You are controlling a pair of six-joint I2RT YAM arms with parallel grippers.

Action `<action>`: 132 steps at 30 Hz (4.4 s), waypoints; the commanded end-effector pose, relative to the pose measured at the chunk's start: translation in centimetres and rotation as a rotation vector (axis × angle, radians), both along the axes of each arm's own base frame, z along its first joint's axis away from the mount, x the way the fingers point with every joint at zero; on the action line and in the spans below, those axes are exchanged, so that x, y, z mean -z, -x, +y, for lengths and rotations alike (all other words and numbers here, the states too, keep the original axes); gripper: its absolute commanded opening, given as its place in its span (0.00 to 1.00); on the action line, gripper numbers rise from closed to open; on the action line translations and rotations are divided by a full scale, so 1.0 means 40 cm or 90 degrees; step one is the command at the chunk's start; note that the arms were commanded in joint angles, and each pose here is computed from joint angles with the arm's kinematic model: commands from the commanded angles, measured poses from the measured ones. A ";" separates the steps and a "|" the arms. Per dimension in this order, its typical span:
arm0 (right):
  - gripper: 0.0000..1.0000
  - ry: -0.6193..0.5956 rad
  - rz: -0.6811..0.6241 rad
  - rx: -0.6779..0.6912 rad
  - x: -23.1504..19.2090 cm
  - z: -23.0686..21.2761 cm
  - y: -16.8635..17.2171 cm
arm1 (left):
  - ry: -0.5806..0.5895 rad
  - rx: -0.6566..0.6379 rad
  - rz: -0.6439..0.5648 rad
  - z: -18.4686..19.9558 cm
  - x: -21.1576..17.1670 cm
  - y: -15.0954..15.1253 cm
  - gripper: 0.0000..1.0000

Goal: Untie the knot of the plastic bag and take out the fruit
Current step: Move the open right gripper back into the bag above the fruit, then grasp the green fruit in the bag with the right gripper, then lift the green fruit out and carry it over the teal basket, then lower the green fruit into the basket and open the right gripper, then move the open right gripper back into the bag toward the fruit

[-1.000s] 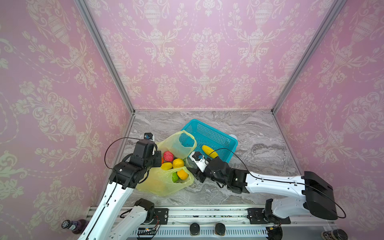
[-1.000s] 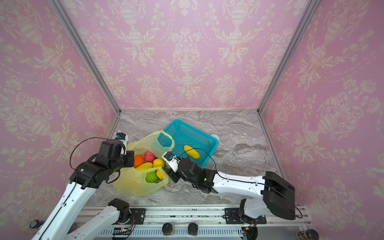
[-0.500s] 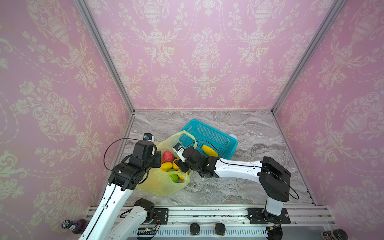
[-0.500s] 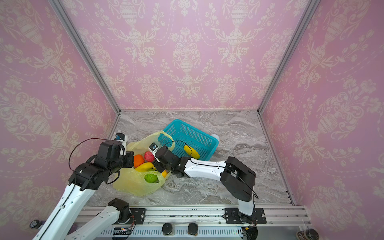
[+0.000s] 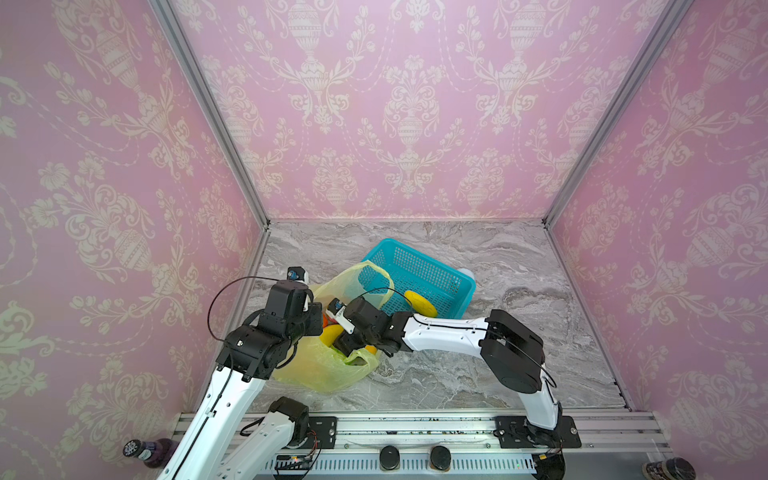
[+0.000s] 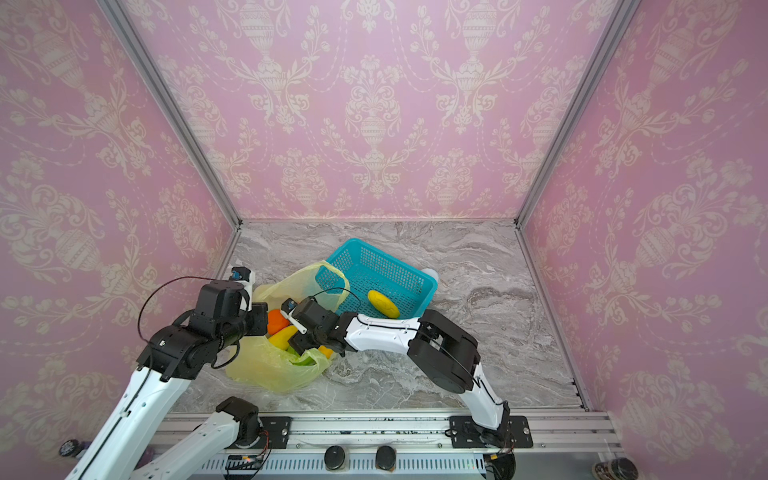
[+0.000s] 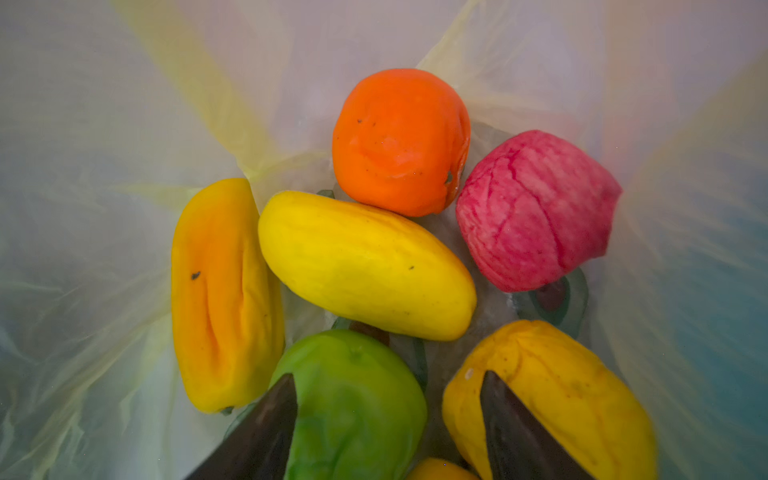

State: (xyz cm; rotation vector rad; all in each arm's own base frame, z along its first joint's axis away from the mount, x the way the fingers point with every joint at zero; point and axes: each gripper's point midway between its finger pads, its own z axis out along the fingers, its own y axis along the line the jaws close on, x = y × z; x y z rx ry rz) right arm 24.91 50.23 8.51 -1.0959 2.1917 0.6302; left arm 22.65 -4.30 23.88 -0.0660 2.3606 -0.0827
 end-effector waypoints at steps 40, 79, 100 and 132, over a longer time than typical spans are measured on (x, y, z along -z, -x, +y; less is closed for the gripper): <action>0.55 0.016 -0.039 0.029 -0.067 0.009 0.045 | 0.008 -0.011 -0.005 0.005 0.001 0.001 0.00; 0.33 -0.184 -0.244 0.475 -0.357 -0.718 -0.174 | 0.003 -0.016 0.001 0.009 0.007 -0.001 0.00; 0.31 0.048 -0.006 0.534 -0.004 -0.683 -0.417 | 0.003 -0.014 0.001 0.008 0.005 -0.002 0.00; 0.90 -0.179 -0.154 0.457 -0.276 -0.697 -0.245 | 0.002 -0.015 0.002 0.009 0.007 -0.003 0.00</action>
